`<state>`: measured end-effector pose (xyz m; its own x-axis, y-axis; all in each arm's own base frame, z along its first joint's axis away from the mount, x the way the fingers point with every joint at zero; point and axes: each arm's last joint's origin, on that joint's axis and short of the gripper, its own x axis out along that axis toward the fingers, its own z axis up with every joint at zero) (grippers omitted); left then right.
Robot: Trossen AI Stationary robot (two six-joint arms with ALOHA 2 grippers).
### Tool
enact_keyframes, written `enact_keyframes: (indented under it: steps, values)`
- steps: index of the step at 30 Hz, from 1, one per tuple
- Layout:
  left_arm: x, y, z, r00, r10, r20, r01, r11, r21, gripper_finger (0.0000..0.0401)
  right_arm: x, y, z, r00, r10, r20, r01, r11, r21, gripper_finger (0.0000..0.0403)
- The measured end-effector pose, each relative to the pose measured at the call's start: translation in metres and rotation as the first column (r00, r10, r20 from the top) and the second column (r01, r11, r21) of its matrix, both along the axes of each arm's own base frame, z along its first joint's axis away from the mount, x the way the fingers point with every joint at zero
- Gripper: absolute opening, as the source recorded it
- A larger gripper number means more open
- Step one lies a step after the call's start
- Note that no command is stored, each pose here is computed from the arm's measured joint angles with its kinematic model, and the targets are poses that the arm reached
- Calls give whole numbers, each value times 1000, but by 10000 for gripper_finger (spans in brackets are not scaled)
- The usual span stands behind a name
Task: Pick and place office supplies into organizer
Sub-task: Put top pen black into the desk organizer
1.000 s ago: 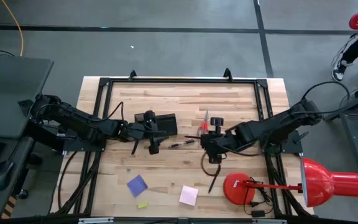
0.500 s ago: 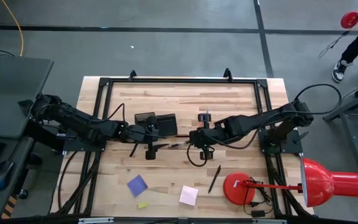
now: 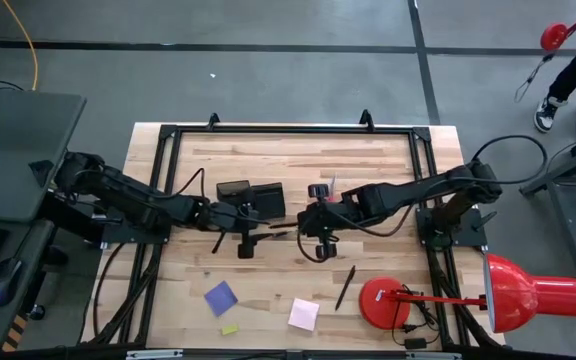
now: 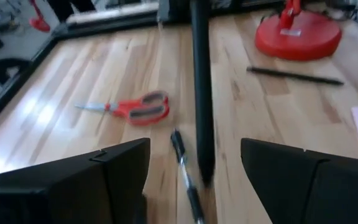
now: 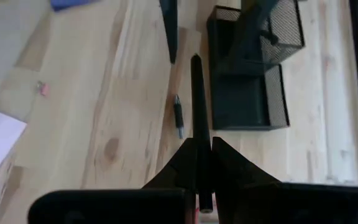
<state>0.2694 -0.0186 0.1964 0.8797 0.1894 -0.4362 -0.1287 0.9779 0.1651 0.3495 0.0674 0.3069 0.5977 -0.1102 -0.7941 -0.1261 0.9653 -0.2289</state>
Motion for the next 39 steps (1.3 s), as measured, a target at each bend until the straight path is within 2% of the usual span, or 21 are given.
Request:
enact_keyframes:
  steps: [8,15,20,28,32,35,39]
  values:
    - [2,0,-11,999,0,-54,0,1000,8,239,8,-1,-12,999,13,-36,-13,1000,-7,7]
    - [3,-1,-11,998,-35,-54,34,999,-12,225,12,0,-9,999,47,12,-48,998,36,7]
    - [3,-2,-12,998,-38,-52,36,999,-34,168,12,0,-9,999,48,11,-49,998,34,7]
    - [2,-2,-12,999,-23,-48,20,998,-54,27,12,-1,-9,999,49,8,-49,998,47,7]
    - [2,-1,-12,999,-1,-45,-1,998,-61,28,12,-1,-9,999,49,9,-49,998,42,8]
    - [2,-1,-12,999,20,-47,-22,998,-57,37,11,1,-8,999,50,14,-51,998,22,36]
    - [0,1,-14,995,69,-67,-73,996,-58,21,8,6,-8,999,35,-3,-34,999,3,102]
